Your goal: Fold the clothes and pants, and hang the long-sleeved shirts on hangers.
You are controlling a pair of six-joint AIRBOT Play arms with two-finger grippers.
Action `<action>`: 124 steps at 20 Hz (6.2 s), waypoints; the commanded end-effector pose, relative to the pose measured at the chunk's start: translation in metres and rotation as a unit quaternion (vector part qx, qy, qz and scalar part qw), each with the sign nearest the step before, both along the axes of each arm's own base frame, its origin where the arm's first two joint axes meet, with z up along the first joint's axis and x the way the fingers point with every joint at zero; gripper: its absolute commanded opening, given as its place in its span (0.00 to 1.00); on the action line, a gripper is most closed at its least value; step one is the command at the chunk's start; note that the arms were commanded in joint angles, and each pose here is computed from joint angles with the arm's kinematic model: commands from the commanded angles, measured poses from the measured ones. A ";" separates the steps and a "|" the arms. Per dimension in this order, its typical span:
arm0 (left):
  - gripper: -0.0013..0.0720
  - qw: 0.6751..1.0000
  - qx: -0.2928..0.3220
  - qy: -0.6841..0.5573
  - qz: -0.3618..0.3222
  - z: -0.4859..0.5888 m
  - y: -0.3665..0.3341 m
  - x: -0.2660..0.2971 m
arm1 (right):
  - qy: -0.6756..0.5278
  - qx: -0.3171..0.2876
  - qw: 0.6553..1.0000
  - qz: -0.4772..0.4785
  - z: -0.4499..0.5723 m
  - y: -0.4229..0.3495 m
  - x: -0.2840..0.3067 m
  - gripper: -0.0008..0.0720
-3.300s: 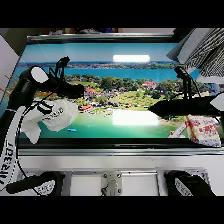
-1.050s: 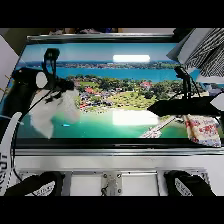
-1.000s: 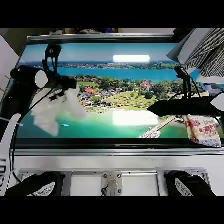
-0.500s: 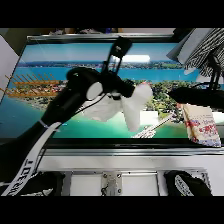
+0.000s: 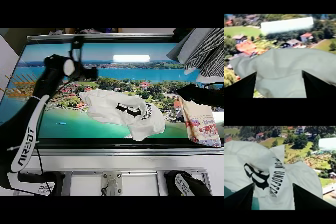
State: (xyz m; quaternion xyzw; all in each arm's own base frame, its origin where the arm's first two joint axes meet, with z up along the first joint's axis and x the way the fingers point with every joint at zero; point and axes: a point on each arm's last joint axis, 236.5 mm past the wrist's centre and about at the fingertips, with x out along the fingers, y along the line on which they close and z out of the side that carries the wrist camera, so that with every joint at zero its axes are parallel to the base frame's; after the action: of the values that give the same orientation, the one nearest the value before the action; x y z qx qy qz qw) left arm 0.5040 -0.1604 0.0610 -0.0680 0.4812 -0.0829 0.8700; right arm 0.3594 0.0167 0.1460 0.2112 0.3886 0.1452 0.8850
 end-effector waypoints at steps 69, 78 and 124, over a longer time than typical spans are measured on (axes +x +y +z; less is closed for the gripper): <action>0.03 0.989 0.018 -0.139 0.041 0.216 0.129 -0.144 | -0.047 -0.041 0.998 -0.015 0.160 0.011 -0.030 0.03; 0.13 0.998 -0.006 -0.012 0.057 0.008 0.127 0.046 | 0.108 -0.052 0.992 -0.033 -0.062 0.009 0.145 0.10; 0.94 0.813 -0.226 0.138 0.519 -0.179 0.173 -0.252 | 0.266 0.054 0.955 -0.119 -0.261 -0.003 -0.018 0.03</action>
State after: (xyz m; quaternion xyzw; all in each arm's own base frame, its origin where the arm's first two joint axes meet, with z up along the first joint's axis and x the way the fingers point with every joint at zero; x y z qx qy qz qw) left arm 0.2432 0.0103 -0.1133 -0.4931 0.4832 0.2763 0.6686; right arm 0.3409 0.0127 -0.1153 0.3336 0.5741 -0.0024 0.7477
